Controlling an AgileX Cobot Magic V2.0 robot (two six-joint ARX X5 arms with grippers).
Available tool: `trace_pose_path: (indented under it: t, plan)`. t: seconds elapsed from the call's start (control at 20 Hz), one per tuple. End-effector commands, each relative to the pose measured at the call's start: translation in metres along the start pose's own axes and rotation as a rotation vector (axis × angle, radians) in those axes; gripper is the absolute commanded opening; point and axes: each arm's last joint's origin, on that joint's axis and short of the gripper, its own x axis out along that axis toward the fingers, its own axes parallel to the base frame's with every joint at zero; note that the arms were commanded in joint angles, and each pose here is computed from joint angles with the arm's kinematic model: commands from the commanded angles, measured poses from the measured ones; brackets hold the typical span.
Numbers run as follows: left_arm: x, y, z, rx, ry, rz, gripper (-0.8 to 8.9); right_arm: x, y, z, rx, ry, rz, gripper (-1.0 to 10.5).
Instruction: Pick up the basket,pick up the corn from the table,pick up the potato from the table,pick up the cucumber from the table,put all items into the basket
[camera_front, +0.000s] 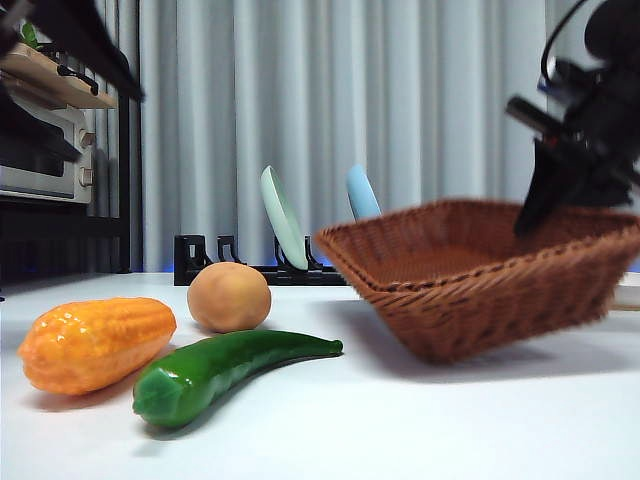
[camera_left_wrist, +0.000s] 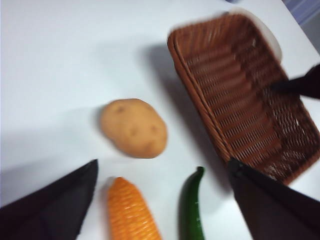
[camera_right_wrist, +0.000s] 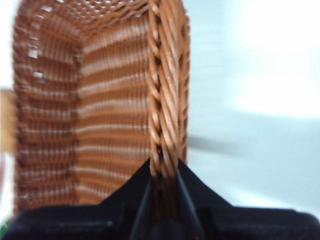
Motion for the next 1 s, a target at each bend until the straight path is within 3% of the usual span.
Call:
trace_pose_path:
  t: [0.05, 0.55, 0.8, 1.0]
  plan:
    - [0.022, -0.001, -0.001, -0.053, 0.043, -0.011, 4.81, -0.021, 0.012, 0.015, -0.022, -0.096, 0.024, -0.1]
    - [0.13, -0.007, 0.025, -0.085, 0.28, 0.207, 4.81, -0.098, 0.053, 0.046, -0.127, -0.322, 0.05, -0.1]
    - [0.167, -0.007, 0.039, -0.105, 0.351, 0.252, 4.81, -0.109, 0.051, 0.045, -0.126, -0.351, 0.038, -0.1]
    - [0.185, 0.001, 0.03, -0.119, 0.408, 0.276, 4.8, -0.111, 0.048, 0.045, -0.118, -0.357, 0.028, -0.1]
